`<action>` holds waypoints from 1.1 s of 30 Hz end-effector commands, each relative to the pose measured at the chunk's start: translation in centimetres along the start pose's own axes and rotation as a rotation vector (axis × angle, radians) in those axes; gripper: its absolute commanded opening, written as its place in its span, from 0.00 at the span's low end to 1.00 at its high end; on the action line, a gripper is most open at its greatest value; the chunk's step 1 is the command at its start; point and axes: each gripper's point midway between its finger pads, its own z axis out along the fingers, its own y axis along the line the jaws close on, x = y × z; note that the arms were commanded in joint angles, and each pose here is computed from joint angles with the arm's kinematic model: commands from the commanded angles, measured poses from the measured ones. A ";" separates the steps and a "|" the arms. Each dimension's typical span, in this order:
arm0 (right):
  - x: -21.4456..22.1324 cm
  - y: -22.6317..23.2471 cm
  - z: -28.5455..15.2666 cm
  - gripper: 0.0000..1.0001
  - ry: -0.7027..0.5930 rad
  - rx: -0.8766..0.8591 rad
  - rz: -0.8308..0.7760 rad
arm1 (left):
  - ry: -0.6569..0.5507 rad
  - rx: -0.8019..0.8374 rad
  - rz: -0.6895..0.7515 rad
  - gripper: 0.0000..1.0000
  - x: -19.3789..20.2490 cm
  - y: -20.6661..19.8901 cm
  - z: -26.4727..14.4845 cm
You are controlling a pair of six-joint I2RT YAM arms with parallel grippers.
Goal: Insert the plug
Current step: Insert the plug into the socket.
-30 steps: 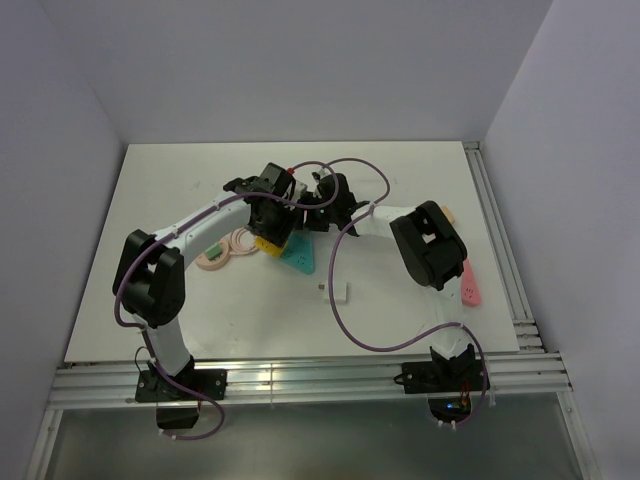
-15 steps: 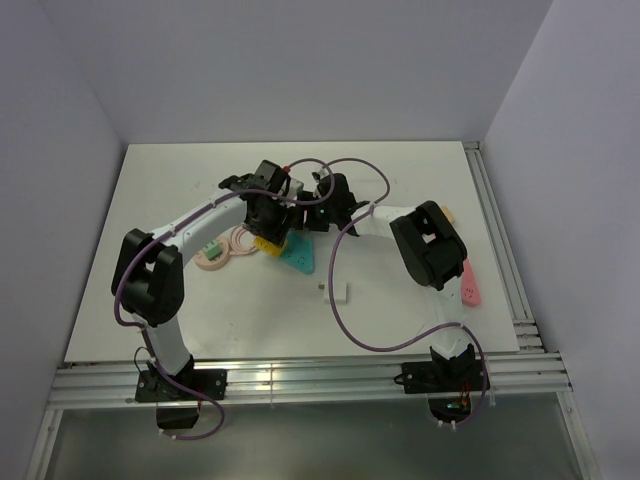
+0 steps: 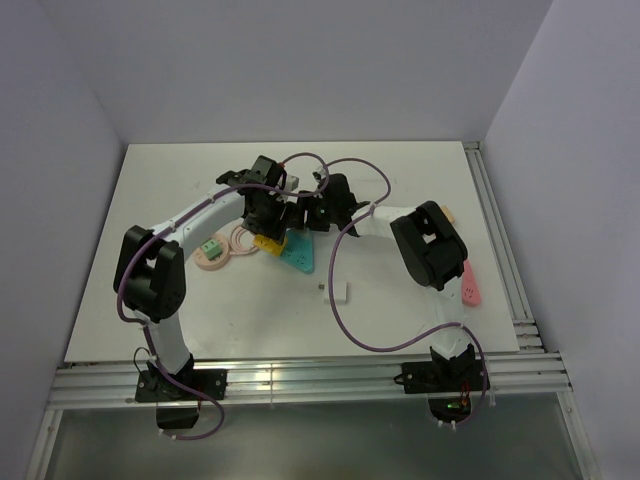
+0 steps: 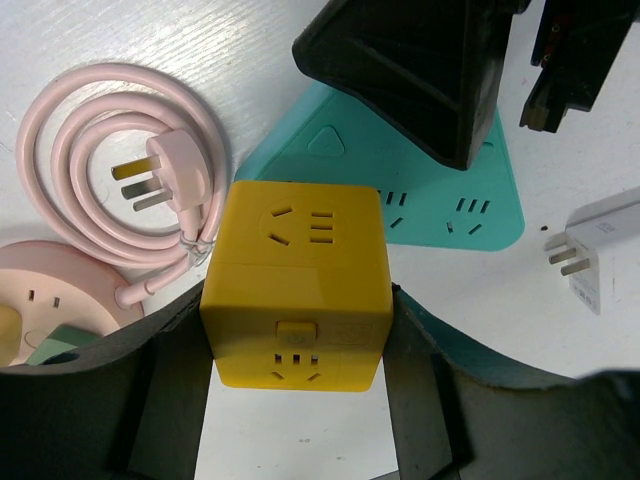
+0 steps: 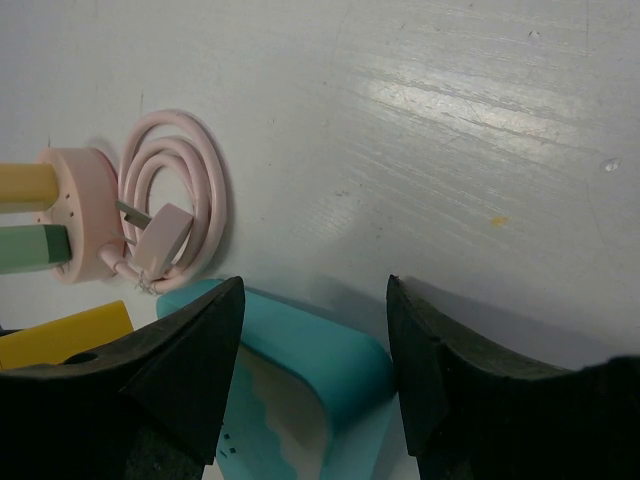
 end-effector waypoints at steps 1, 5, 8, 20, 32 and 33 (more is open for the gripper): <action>0.2 2.3 -1.2 0.66 0.008 -0.048 -0.004 | 0.174 -0.029 -0.032 0.00 4.4 0.6 4.1; 0.4 2.3 -1.1 0.66 0.012 -0.051 -0.005 | 0.164 -0.034 -0.031 0.01 4.2 0.8 3.9; 0.3 2.4 -1.2 0.66 0.007 -0.050 -0.005 | 0.158 -0.042 -0.026 0.00 4.0 0.9 3.6; 0.2 2.4 -1.2 0.66 0.007 -0.050 -0.005 | 0.151 -0.082 -0.030 0.00 4.1 1.6 3.1; 0.3 2.3 -1.2 0.66 0.008 -0.048 -0.003 | 0.161 -0.166 -0.038 0.00 4.8 2.9 2.8; 0.3 2.3 -1.2 0.66 0.009 -0.047 -0.003 | 0.164 -0.168 -0.035 0.00 4.9 2.8 3.0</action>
